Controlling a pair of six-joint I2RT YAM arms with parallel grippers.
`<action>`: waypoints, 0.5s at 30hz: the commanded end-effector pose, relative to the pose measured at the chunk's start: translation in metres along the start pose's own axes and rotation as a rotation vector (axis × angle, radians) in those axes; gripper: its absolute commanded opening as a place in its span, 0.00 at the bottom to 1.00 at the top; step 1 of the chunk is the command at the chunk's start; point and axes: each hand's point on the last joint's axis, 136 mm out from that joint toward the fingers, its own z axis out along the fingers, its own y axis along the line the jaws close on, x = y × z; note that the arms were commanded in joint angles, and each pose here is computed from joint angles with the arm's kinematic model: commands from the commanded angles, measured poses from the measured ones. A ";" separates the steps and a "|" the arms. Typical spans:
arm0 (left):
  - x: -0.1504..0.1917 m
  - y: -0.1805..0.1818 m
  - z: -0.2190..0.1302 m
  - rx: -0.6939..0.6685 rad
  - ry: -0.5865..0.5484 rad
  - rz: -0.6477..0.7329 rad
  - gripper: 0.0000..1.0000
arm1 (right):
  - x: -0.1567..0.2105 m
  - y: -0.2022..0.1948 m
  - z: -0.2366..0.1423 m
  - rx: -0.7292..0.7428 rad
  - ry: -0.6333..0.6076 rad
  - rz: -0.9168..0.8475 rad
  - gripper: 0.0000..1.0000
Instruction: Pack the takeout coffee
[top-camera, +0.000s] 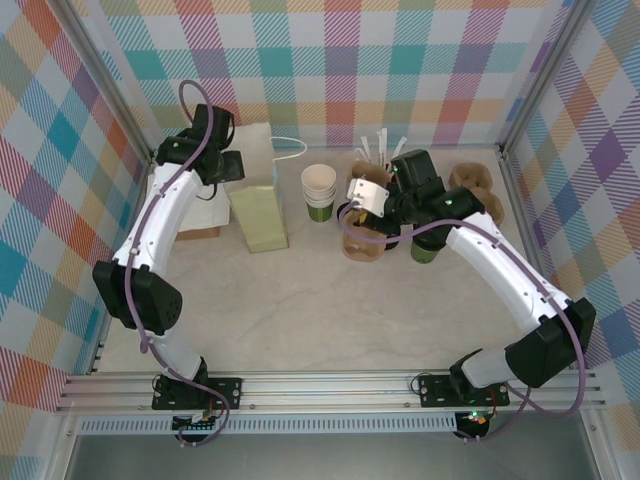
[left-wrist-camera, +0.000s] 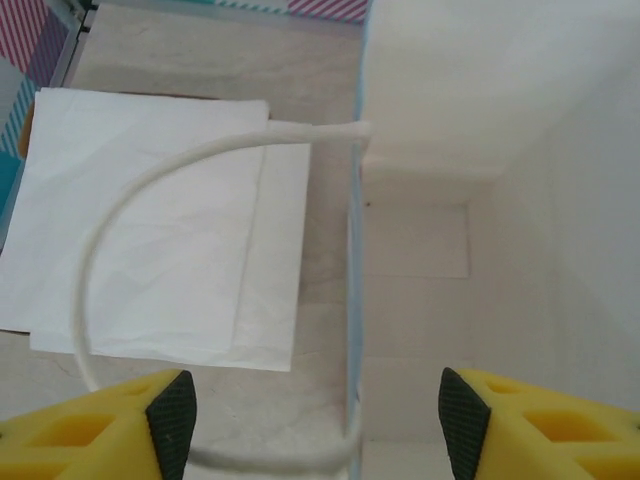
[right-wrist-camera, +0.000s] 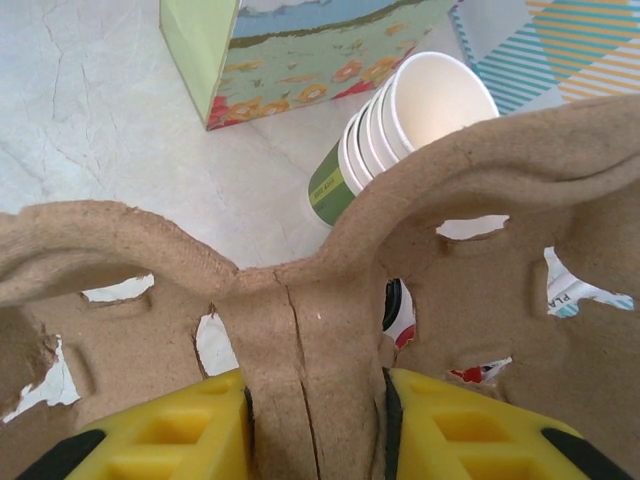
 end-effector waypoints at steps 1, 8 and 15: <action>-0.007 0.008 -0.003 -0.033 -0.019 0.015 0.57 | -0.004 -0.001 -0.016 0.021 -0.025 0.038 0.35; -0.004 -0.002 -0.007 0.029 -0.011 0.017 0.16 | -0.021 -0.008 -0.041 0.048 -0.074 0.084 0.34; 0.012 -0.017 -0.037 0.141 -0.008 0.028 0.01 | -0.076 -0.015 -0.080 0.007 -0.287 0.127 0.33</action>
